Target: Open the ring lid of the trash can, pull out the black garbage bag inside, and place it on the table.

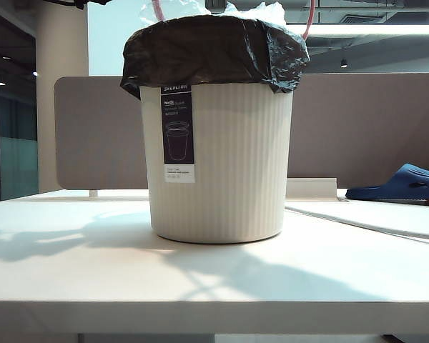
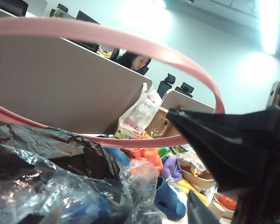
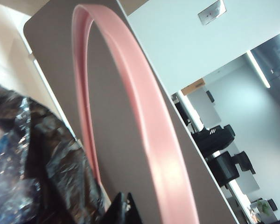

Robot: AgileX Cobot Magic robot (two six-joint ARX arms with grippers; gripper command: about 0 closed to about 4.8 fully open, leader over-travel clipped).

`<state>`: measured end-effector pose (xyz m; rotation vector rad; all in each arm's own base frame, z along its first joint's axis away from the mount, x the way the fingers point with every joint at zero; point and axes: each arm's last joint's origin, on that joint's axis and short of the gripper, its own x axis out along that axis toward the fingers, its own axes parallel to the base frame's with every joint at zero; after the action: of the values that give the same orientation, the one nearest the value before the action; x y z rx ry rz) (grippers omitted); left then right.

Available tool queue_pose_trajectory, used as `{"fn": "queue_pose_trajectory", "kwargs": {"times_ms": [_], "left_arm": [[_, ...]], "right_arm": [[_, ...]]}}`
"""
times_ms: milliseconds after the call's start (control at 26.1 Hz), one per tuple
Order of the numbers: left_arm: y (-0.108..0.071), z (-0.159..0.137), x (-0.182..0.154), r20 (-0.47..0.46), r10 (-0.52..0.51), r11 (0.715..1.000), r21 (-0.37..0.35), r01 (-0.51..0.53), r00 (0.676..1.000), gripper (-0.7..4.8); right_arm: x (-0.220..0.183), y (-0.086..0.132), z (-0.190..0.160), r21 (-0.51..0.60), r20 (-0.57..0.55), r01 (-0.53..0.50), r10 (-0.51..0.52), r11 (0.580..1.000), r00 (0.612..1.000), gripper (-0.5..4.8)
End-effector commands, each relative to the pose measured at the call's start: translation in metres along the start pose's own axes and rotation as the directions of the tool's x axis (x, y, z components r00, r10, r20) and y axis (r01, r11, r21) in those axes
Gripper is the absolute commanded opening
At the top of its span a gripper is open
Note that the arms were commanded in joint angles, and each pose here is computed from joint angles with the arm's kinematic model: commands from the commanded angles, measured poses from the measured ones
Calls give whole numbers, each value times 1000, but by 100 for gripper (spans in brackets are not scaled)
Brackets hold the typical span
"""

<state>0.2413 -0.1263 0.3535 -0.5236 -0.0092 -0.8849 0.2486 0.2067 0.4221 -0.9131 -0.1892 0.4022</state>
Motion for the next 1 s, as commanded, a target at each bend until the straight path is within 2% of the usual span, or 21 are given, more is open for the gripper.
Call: {"fn": "queue_pose_trajectory", "kwargs": {"times_ms": [38,651,996], "left_arm": [[-3,4,0,15,-19,1000,11,19,1000,341],[-4,3,0,-6,-55,998,11,55,998,341],[-4,3,0,-20,-75,997,10,75,997,341]], "right_arm": [[0,-11,0,25,55,35,-37,999,998,-1],[31,-24,1,40,93,63,-66,997,993,-1],[49,-41,8,80,105,103,-111,991,988,-1]]}}
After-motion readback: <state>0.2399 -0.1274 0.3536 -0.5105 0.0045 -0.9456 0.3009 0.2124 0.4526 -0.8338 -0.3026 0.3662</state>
